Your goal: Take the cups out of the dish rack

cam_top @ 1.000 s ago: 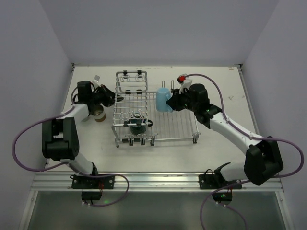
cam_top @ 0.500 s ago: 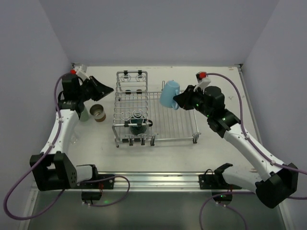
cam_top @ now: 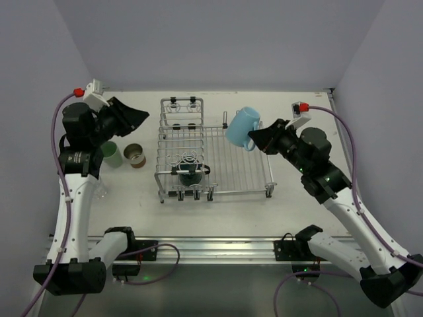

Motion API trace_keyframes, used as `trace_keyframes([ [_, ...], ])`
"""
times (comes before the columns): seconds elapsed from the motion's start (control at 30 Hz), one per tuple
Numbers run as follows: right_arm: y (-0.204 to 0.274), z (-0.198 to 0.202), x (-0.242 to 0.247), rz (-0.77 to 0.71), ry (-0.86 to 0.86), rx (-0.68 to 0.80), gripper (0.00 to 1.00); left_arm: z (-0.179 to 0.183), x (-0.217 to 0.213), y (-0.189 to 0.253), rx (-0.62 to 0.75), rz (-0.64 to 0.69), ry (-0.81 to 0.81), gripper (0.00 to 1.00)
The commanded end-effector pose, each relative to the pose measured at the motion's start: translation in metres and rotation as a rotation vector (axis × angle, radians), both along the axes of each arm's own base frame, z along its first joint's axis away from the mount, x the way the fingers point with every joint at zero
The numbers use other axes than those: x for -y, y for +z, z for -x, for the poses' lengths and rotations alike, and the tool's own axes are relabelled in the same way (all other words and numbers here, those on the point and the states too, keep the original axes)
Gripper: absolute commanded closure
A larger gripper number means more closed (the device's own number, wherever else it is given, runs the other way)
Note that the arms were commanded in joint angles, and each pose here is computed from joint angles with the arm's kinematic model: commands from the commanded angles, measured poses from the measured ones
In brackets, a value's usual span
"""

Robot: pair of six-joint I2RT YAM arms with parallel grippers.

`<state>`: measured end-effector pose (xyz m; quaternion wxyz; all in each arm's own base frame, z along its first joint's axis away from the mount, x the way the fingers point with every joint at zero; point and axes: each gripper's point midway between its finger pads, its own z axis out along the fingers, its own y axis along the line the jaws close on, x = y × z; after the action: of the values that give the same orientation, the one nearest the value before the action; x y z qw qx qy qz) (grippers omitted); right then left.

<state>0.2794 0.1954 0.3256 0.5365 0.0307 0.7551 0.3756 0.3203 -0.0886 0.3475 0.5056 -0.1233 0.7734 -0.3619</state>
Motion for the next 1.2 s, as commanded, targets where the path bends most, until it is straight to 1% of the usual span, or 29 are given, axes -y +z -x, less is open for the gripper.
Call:
trace_keyframes([
  [0.0, 0.070, 0.011, 0.007, -0.157, -0.016, 0.160, 1.00, 0.017, 0.005, 0.025, 0.037, 0.013, -0.016, 0.63],
  [0.03, 0.076, 0.016, 0.009, -0.173, -0.014, 0.177, 1.00, 0.020, 0.010, 0.028, 0.049, 0.033, -0.044, 0.61],
  [0.1, 0.083, 0.024, 0.012, -0.209, -0.008, 0.204, 1.00, 0.031, 0.029, 0.039, 0.085, 0.119, -0.152, 0.56],
  [0.13, 0.085, 0.026, 0.013, -0.218, -0.009, 0.208, 1.00, 0.038, 0.036, 0.043, 0.104, 0.148, -0.190, 0.55],
  [0.17, 0.086, 0.028, 0.013, -0.230, -0.007, 0.209, 1.00, 0.044, 0.045, 0.046, 0.108, 0.214, -0.252, 0.55],
  [0.2, 0.089, 0.029, 0.014, -0.241, -0.007, 0.213, 1.00, 0.050, 0.051, 0.050, 0.117, 0.251, -0.290, 0.54],
  [0.23, 0.092, 0.033, 0.015, -0.252, -0.003, 0.222, 1.00, 0.063, 0.058, 0.055, 0.136, 0.283, -0.350, 0.53],
  [0.27, 0.091, 0.035, 0.016, -0.267, -0.001, 0.214, 1.00, 0.067, 0.062, 0.065, 0.178, 0.353, -0.376, 0.53],
  [0.3, 0.101, 0.038, 0.017, -0.299, 0.006, 0.249, 1.00, 0.073, 0.064, 0.071, 0.197, 0.386, -0.399, 0.50],
  [0.33, 0.100, 0.040, 0.017, -0.312, 0.007, 0.252, 1.00, 0.082, 0.065, 0.078, 0.227, 0.411, -0.407, 0.48],
  [0.37, 0.105, 0.046, 0.019, -0.344, 0.014, 0.265, 1.00, 0.087, 0.066, 0.085, 0.241, 0.466, -0.420, 0.47],
  [0.4, 0.113, 0.049, 0.020, -0.375, 0.020, 0.296, 1.00, 0.092, 0.066, 0.090, 0.256, 0.492, -0.426, 0.46],
  [0.43, 0.110, 0.049, 0.018, -0.394, 0.028, 0.285, 1.00, 0.101, 0.068, 0.103, 0.296, 0.531, -0.446, 0.45],
  [0.47, 0.118, 0.054, 0.018, -0.415, 0.045, 0.316, 1.00, 0.101, 0.068, 0.102, 0.295, 0.548, -0.450, 0.45],
  [0.53, 0.116, 0.055, 0.017, -0.438, 0.053, 0.307, 1.00, 0.105, 0.067, 0.111, 0.320, 0.581, -0.455, 0.44],
  [0.63, 0.124, 0.061, 0.016, -0.470, 0.081, 0.348, 1.00, 0.111, 0.070, 0.121, 0.349, 0.627, -0.476, 0.42],
  [0.73, 0.132, 0.062, 0.019, -0.468, 0.071, 0.368, 1.00, 0.112, 0.079, 0.132, 0.363, 0.663, -0.502, 0.40],
  [0.77, 0.134, 0.062, 0.019, -0.467, 0.069, 0.372, 1.00, 0.118, 0.088, 0.135, 0.358, 0.679, -0.540, 0.40],
  [0.87, 0.144, 0.062, 0.020, -0.465, 0.069, 0.387, 1.00, 0.115, 0.101, 0.140, 0.359, 0.712, -0.561, 0.40],
  [0.9, 0.148, 0.061, 0.018, -0.463, 0.075, 0.391, 1.00, 0.116, 0.110, 0.138, 0.340, 0.724, -0.583, 0.41],
  [1.03, 0.158, 0.058, 0.013, -0.471, 0.093, 0.411, 1.00, 0.115, 0.123, 0.143, 0.344, 0.771, -0.609, 0.41],
  [1.17, 0.166, 0.054, 0.007, -0.482, 0.118, 0.425, 1.00, 0.116, 0.139, 0.139, 0.305, 0.825, -0.654, 0.42],
])
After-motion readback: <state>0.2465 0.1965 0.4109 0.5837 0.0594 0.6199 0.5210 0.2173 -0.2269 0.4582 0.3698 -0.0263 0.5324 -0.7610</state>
